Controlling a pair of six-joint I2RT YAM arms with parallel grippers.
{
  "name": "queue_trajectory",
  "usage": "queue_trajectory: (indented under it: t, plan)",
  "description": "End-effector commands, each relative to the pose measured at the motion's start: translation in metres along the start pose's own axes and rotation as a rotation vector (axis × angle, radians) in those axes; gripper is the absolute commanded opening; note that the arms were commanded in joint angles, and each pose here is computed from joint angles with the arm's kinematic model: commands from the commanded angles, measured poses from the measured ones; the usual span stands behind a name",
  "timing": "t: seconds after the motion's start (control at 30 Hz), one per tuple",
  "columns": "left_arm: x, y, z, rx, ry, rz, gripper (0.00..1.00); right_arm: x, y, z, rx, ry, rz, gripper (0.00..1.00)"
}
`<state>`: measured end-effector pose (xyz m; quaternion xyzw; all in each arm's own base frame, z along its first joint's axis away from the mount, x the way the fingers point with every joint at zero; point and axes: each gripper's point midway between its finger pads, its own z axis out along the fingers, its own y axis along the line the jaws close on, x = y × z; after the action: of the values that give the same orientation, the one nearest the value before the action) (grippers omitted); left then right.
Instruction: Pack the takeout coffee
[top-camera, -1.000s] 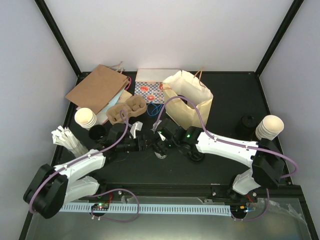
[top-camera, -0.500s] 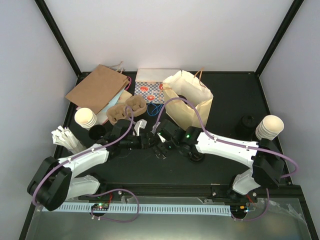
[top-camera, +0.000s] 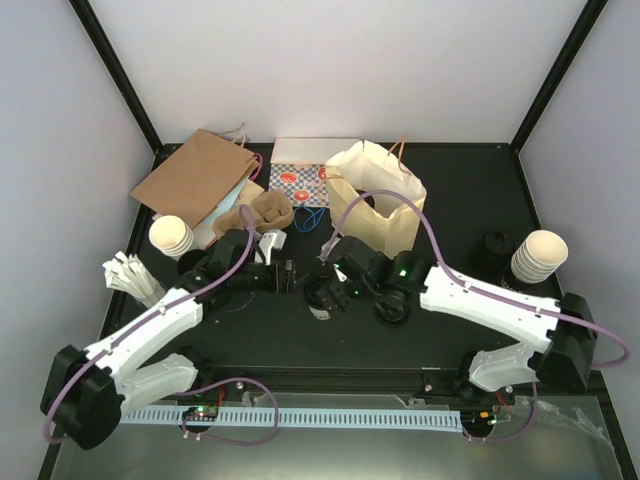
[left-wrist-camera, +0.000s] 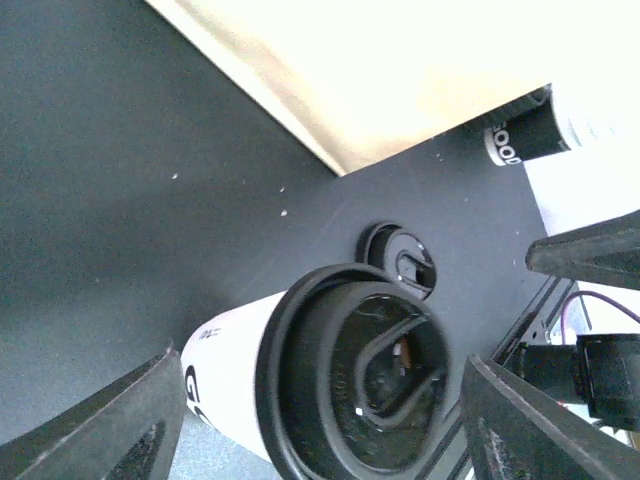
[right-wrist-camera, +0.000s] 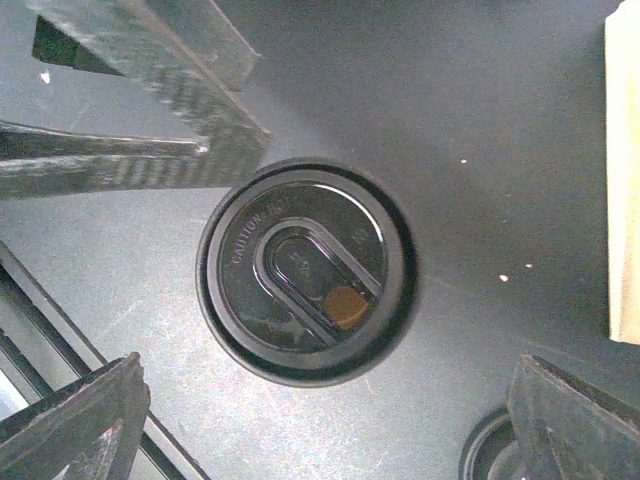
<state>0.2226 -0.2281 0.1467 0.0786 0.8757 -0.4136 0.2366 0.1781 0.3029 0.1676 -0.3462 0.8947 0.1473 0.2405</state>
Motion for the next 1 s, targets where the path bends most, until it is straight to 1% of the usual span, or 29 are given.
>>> queue_trajectory:
  t: [0.0, 0.17, 0.23, 0.37, 0.47, 0.53, 0.63, 0.67, 0.73, 0.87, 0.9, 0.97]
  plan:
    - [-0.006, -0.016, -0.019, -0.024, -0.015, 0.106, 0.8, -0.01, -0.014, -0.022, 0.039, -0.081, 0.084, 1.0]
    - [0.0, -0.037, -0.024, -0.083, -0.016, 0.242, 0.98, -0.011, -0.035, -0.034, 0.016, -0.156, 0.202, 0.98]
    - [0.004, -0.045, -0.022, -0.118, -0.01, 0.313, 0.99, -0.01, -0.037, -0.038, -0.023, -0.193, 0.23, 0.97]
    - [0.008, -0.056, -0.019, -0.155, 0.006, 0.424, 0.99, -0.001, -0.036, -0.04, -0.061, -0.244, 0.23, 0.99]
    - [0.01, -0.06, -0.017, -0.162, 0.018, 0.485, 0.99, 0.012, -0.036, -0.033, -0.068, -0.234, 0.178, 1.0]
    - [0.013, -0.062, -0.012, -0.153, 0.035, 0.53, 0.99, 0.019, -0.042, -0.029, -0.054, -0.22, 0.207, 0.99]
    - [0.018, -0.059, -0.003, -0.169, 0.078, 0.57, 0.99, 0.026, -0.043, -0.018, -0.152, -0.151, 0.27, 0.95]
    - [0.018, -0.058, -0.001, -0.18, 0.091, 0.572, 0.99, 0.028, -0.044, -0.014, -0.182, -0.13, 0.29, 0.91]
    - [0.017, -0.057, 0.003, -0.203, 0.11, 0.577, 0.99, 0.029, -0.047, -0.006, -0.208, -0.102, 0.325, 0.81]
    - [0.016, -0.051, 0.009, -0.254, 0.14, 0.585, 0.99, 0.027, -0.053, 0.005, -0.229, -0.082, 0.388, 0.55]
    - [0.015, -0.051, 0.011, -0.267, 0.142, 0.587, 0.99, 0.026, -0.055, 0.007, -0.228, -0.083, 0.403, 0.5]
    - [0.015, -0.049, 0.014, -0.284, 0.149, 0.581, 0.99, 0.023, -0.059, 0.009, -0.23, -0.088, 0.432, 0.44]
